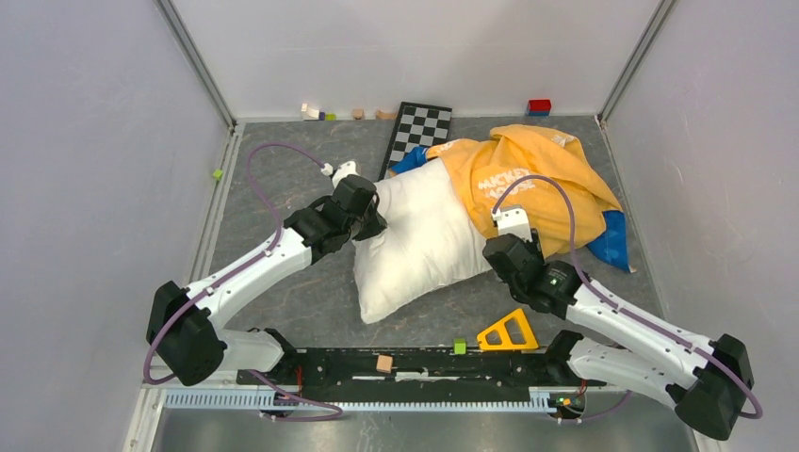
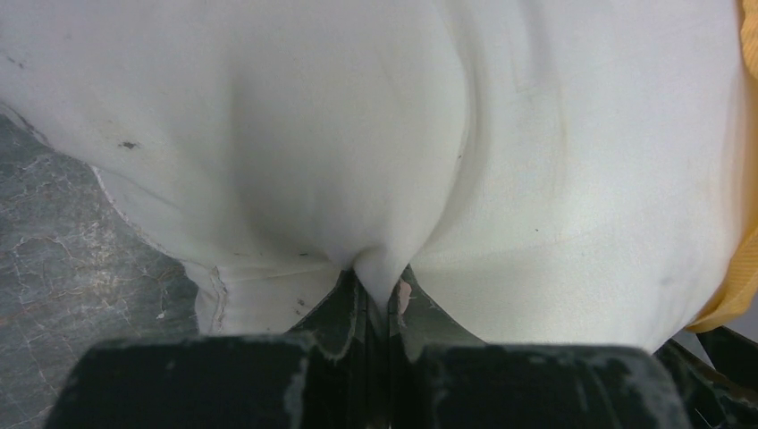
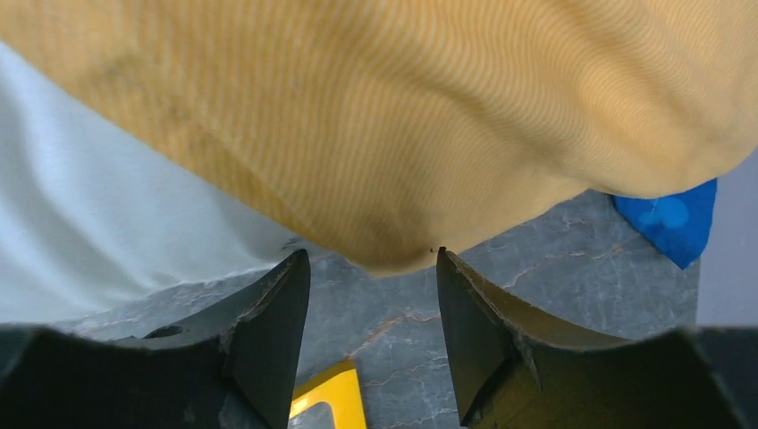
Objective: Put the pillow into the pillowcase
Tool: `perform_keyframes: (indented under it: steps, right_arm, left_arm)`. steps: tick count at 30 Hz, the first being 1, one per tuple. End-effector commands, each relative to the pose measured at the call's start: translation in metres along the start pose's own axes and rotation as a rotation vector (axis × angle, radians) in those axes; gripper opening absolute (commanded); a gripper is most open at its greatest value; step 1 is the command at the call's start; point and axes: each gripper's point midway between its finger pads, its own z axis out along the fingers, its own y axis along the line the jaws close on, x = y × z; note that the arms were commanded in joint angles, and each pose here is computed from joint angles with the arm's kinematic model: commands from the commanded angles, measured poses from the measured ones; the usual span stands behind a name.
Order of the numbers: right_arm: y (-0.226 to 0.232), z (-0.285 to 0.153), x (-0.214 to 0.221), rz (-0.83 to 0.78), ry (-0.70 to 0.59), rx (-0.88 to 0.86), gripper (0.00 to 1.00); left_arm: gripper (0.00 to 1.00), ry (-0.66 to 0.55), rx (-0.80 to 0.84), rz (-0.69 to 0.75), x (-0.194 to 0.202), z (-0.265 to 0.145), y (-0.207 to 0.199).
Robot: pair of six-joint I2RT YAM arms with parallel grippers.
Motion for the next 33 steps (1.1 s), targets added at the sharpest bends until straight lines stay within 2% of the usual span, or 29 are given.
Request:
perform_keyframes:
  steps: [1, 4, 7, 11, 13, 16, 21, 23, 27, 30, 33]
  right_arm:
    - [-0.014, 0.013, -0.009, 0.042, -0.053, 0.119, 0.60]
    - [-0.027, 0.015, -0.014, 0.039, -0.060, 0.202, 0.58]
    - [-0.038, 0.014, -0.020, 0.037, -0.077, 0.260, 0.47]
    - [-0.050, -0.003, -0.050, 0.051, -0.100, 0.302, 0.14]
    - [-0.043, -0.020, -0.081, 0.069, -0.141, 0.241, 0.02]
    - [-0.005, -0.061, -0.142, 0.062, -0.258, 0.079, 0.00]
    - [0.081, -0.095, -0.204, -0.035, -0.328, -0.238, 0.00]
    - [0.091, -0.094, -0.218, -0.041, -0.350, -0.261, 0.00]
    - [0.069, -0.065, -0.250, 0.017, -0.334, -0.259, 0.00]
    - [0.061, -0.026, -0.253, 0.013, -0.275, -0.247, 0.00]
    - [0.064, 0.017, -0.240, 0.010, -0.199, -0.249, 0.00]
  left_arm:
    - [0.02, -0.041, 0.013, -0.044, -0.011, 0.003, -0.005]
    - [0.02, -0.046, 0.004, -0.040, -0.012, 0.001, -0.002]
    - [0.02, -0.051, -0.008, -0.035, -0.012, 0.001, 0.003]
    - [0.02, -0.056, -0.027, -0.006, -0.013, 0.002, 0.008]
    - [0.02, -0.059, -0.035, 0.010, -0.013, 0.003, 0.010]
    - [0.02, -0.066, -0.041, 0.020, -0.013, 0.004, 0.010]
    - [0.03, -0.108, 0.026, 0.043, -0.024, -0.008, -0.023]
    - [0.02, -0.128, 0.086, 0.058, -0.032, -0.024, -0.048]
    - [0.03, -0.134, 0.193, 0.074, -0.046, -0.060, -0.082]
    - [0.13, -0.089, 0.231, 0.088, -0.044, -0.071, -0.090]
    - [0.34, -0.027, 0.287, 0.126, -0.035, -0.082, -0.098]
